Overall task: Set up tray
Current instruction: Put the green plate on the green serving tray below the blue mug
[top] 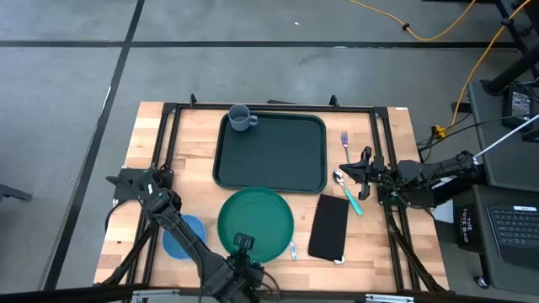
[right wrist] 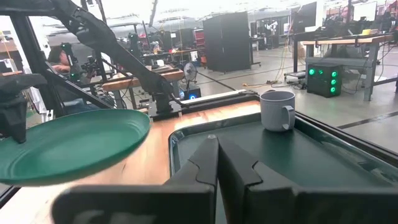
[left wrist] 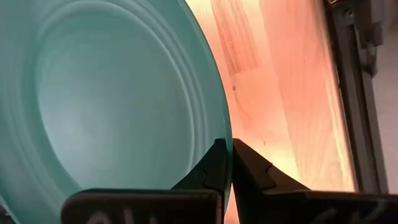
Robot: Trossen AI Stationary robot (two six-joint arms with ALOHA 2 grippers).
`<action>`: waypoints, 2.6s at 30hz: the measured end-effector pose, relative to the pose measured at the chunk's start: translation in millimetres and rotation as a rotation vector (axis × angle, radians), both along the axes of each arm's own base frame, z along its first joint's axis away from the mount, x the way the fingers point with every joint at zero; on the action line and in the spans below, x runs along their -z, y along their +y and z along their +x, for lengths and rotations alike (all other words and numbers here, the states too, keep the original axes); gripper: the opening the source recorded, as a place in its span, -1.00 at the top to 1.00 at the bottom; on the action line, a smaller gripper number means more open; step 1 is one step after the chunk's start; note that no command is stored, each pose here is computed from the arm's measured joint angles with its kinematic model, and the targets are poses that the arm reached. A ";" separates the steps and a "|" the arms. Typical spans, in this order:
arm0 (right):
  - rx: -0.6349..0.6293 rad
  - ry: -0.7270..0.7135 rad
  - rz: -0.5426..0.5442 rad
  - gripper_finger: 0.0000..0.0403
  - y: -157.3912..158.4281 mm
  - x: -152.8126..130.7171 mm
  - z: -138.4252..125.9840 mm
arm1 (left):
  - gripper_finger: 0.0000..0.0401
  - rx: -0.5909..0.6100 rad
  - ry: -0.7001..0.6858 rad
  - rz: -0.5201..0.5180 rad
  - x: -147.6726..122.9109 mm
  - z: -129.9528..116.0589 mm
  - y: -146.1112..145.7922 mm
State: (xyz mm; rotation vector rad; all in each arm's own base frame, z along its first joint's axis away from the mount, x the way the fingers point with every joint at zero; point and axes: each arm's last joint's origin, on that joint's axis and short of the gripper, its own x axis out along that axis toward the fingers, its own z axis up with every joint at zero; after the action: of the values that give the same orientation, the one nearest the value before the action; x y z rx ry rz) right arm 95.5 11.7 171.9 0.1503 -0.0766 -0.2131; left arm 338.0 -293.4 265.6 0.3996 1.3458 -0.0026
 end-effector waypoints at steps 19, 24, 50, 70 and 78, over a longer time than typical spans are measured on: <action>0.000 0.000 0.000 0.95 0.0 -0.1 0.0 | 0.99 -0.003 0.040 0.047 -21.7 16.8 71.5; 0.000 0.000 0.000 0.95 0.0 -0.1 0.0 | 0.99 -0.017 0.023 0.034 -15.2 12.0 86.9; 0.000 0.000 0.000 0.95 0.0 0.0 0.0 | 0.99 -0.015 0.081 -0.035 50.7 -0.1 209.3; 0.000 0.000 0.000 0.95 0.0 -0.1 0.0 | 0.99 -0.059 0.098 -0.137 70.7 5.7 262.5; 0.008 0.023 -0.101 0.95 0.0 0.0 0.0 | 0.99 -0.084 0.111 -0.162 70.9 5.6 277.0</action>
State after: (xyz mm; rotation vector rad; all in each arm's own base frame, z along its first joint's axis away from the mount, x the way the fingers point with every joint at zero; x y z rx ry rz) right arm 95.5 11.7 171.9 0.0473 -0.0654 -0.2186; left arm 343.6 -16.4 194.7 0.2089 1.4599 -0.0645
